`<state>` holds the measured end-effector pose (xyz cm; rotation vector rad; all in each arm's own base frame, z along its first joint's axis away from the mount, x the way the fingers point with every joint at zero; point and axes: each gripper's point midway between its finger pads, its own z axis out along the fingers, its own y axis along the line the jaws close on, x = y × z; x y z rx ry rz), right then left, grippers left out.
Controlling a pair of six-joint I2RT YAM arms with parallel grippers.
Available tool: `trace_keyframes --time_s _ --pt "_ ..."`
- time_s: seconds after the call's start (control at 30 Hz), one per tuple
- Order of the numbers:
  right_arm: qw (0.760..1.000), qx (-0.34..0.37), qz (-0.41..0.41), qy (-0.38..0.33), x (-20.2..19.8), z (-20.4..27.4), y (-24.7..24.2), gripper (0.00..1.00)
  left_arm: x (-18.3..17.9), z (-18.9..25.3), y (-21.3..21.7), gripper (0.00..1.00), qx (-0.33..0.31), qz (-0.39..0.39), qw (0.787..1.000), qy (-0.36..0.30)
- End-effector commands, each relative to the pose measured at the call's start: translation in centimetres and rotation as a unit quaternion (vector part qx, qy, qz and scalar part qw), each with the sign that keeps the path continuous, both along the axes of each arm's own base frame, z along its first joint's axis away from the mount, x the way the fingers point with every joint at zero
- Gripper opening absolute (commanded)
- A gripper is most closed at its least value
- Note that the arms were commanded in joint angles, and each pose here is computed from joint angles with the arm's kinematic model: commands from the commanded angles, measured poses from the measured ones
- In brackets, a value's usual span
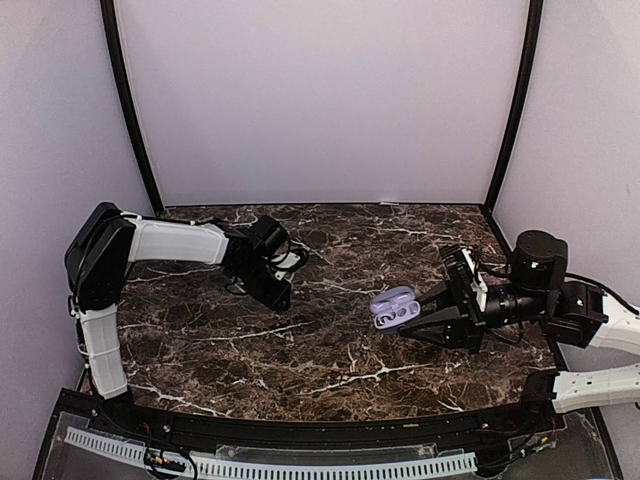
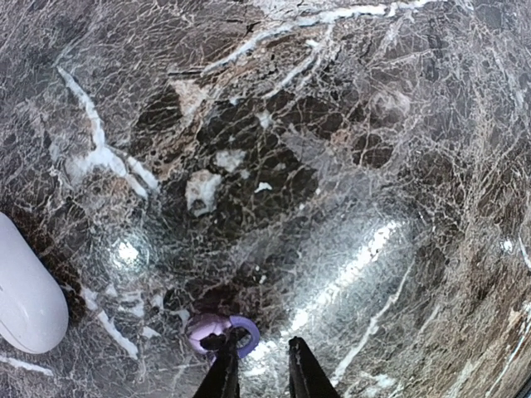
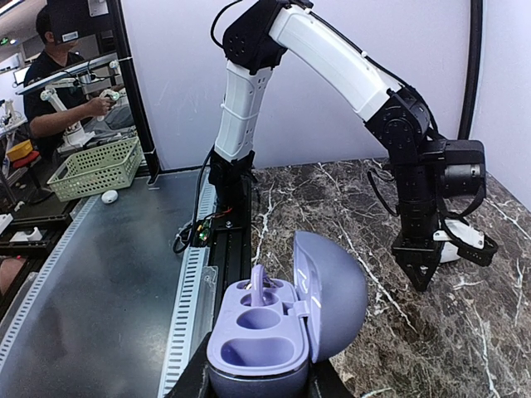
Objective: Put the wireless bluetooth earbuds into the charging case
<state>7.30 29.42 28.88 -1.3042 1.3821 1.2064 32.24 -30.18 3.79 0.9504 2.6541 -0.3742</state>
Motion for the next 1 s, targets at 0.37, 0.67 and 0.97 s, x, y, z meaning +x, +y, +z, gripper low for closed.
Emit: trace_keyframes --time_s 0.37,0.67,0.97 --pt "1.000 0.013 -0.004 -0.005 -0.1 0.6 -0.2 0.00 1.3 -0.8 1.2 0.18 0.060 0.019 0.998 -0.008" --pt "1.000 0.013 -0.006 -0.005 -0.1 0.6 -0.3 0.00 1.2 -1.4 1.7 0.16 0.073 0.024 0.997 -0.004" --pt "1.000 0.011 -0.005 -0.005 0.0 0.5 -0.1 0.00 1.4 -0.2 0.9 0.02 0.050 0.015 0.999 -0.011"
